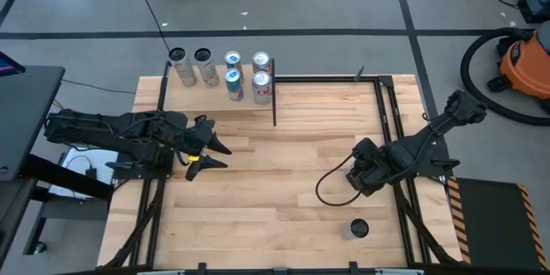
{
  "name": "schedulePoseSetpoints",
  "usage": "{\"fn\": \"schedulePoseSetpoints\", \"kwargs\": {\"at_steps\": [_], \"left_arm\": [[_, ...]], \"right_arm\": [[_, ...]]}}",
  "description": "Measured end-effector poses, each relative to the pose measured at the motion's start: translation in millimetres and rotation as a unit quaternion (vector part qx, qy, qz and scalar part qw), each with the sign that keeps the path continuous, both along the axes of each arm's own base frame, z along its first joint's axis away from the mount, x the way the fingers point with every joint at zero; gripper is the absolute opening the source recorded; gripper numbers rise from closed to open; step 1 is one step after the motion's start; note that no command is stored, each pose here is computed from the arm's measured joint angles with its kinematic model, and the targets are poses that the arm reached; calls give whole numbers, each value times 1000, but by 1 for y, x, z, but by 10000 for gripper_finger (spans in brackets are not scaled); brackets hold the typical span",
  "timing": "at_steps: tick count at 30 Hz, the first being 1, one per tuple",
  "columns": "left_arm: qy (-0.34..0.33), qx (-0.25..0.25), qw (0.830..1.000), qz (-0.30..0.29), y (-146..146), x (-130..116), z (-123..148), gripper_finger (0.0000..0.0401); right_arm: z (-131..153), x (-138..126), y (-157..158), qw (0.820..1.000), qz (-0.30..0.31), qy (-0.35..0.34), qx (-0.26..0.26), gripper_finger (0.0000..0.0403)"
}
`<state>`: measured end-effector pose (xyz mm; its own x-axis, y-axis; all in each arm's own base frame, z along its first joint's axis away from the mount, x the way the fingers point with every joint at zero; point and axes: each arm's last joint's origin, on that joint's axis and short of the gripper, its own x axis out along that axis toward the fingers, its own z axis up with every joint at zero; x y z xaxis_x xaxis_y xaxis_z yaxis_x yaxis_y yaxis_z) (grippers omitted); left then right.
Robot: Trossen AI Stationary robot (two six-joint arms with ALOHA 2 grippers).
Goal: Place canned beverage on shelf
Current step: Put the white-pink soda can on the shelf aligned with the other white-pink soda can
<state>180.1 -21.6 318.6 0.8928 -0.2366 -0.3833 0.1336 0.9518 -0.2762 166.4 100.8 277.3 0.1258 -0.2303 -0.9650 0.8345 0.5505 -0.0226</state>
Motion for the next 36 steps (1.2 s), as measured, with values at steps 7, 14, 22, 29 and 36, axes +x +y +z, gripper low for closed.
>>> {"fn": "schedulePoseSetpoints", "kwargs": {"at_steps": [7,14,22,29,36], "left_arm": [[0,0,1000,0,0,0,0,206],[1,0,1000,0,0,0,0,206],[6,1,1000,0,0,0,-1,206],[44,58,997,-25,1,-5,-10,206],[52,79,995,7,3,-5,-12,206]], "right_arm": [[-15,3,-6,1000,-9,14,6,345],[-17,5,-5,999,-10,18,34,297],[-17,9,-5,999,-20,4,46,245],[-16,16,-8,998,-25,-18,59,245],[-4,39,-6,991,8,-94,92,245]]}}
